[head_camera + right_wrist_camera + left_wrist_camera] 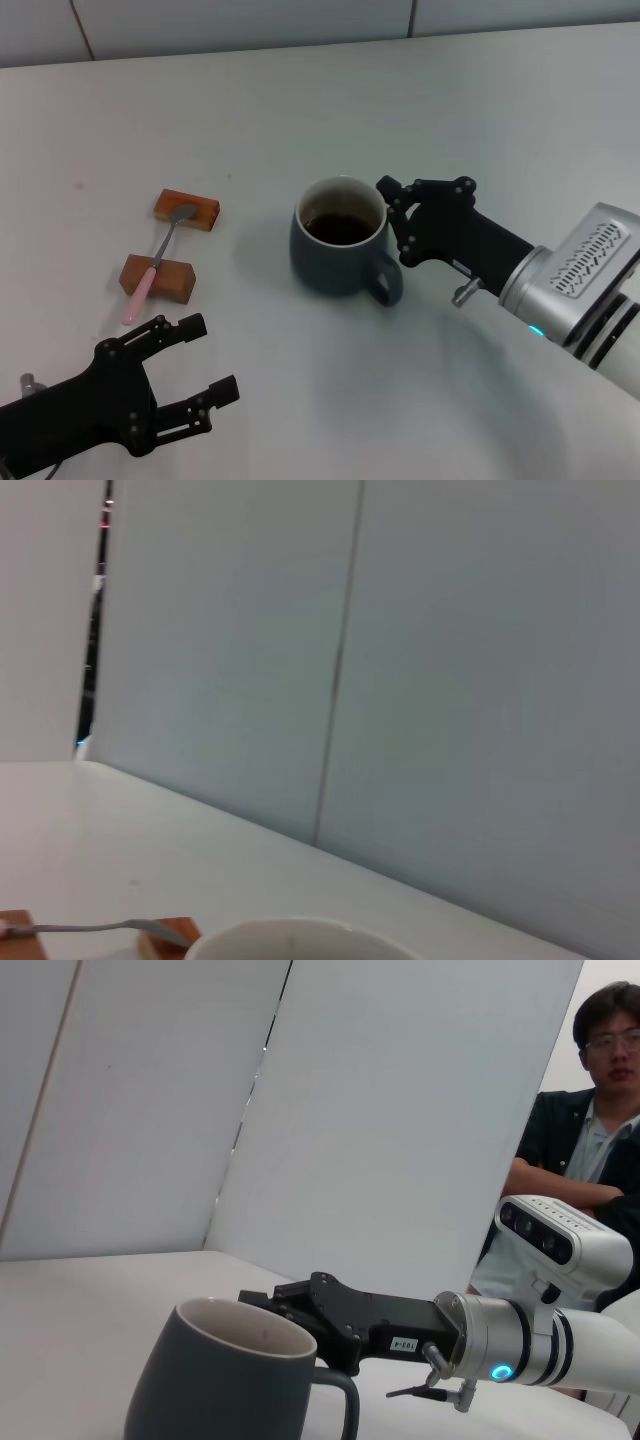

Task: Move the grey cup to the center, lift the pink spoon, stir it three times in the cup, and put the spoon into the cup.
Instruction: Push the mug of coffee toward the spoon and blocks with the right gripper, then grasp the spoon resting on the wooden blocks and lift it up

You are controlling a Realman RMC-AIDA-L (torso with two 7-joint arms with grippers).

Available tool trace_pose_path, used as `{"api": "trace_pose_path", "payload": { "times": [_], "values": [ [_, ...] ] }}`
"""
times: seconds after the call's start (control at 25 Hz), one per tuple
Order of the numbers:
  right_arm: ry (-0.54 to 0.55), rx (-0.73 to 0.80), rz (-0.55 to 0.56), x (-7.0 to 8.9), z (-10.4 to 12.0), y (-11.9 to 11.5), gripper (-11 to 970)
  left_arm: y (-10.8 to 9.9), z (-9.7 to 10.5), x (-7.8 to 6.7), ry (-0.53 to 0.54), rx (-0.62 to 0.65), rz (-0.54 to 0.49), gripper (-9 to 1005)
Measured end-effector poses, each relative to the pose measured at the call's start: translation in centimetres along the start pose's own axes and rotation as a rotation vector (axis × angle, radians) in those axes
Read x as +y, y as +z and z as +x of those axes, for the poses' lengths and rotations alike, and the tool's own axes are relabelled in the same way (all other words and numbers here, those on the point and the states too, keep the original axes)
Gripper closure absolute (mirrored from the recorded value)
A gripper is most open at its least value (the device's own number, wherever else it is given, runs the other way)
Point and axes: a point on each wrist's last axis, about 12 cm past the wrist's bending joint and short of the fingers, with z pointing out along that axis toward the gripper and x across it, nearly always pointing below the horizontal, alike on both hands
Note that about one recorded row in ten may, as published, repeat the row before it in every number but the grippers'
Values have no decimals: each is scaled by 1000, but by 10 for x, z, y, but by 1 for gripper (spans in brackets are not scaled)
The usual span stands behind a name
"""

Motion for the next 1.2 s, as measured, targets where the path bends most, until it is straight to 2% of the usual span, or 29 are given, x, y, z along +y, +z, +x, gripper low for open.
{"api": "trace_pose_path", "payload": {
  "times": [0.16,0.28,0.4,0.48,0.52,0.6,0.64,0.68,0.84,0.96,1.0,1.04,1.08,1.12,1.2],
  "values": [
    [4,-3,-8,2,-1,1,946,0,0,0,1,-1,-1,133],
    [34,-63,95,-8,-2,-11,945,0,0,0,1,-1,0,134],
    [73,-193,287,-24,-5,-43,944,1,0,1,2,2,-1,134],
    [90,-281,360,-26,-8,-67,943,1,0,1,3,2,-1,134],
    [94,-331,360,-25,-10,-78,943,1,-1,1,11,2,-2,134],
    [90,-401,309,-21,-15,-94,942,1,-1,2,19,3,-5,134],
    [82,-434,218,-13,-17,-103,942,1,-1,2,19,3,-5,134],
    [82,-434,218,-13,-17,-103,937,1,-1,2,19,3,-5,134],
    [73,-392,84,1,-12,-107,917,2,-2,4,34,7,-9,133],
    [77,-356,41,4,-9,-107,902,3,-2,6,39,10,-11,133],
    [88,-341,20,5,-7,-107,897,4,-3,6,40,10,-11,133],
    [157,-306,-26,2,-5,-106,892,4,-3,7,44,10,-11,133],
    [157,-306,-26,2,-5,-106,887,4,-3,7,44,10,-11,133],
    [232,-272,-55,-2,-2,-106,882,5,-4,7,45,9,-12,133],
    [251,-258,-60,-4,-1,-106,872,5,-4,8,46,10,-13,133]
  ]
}}
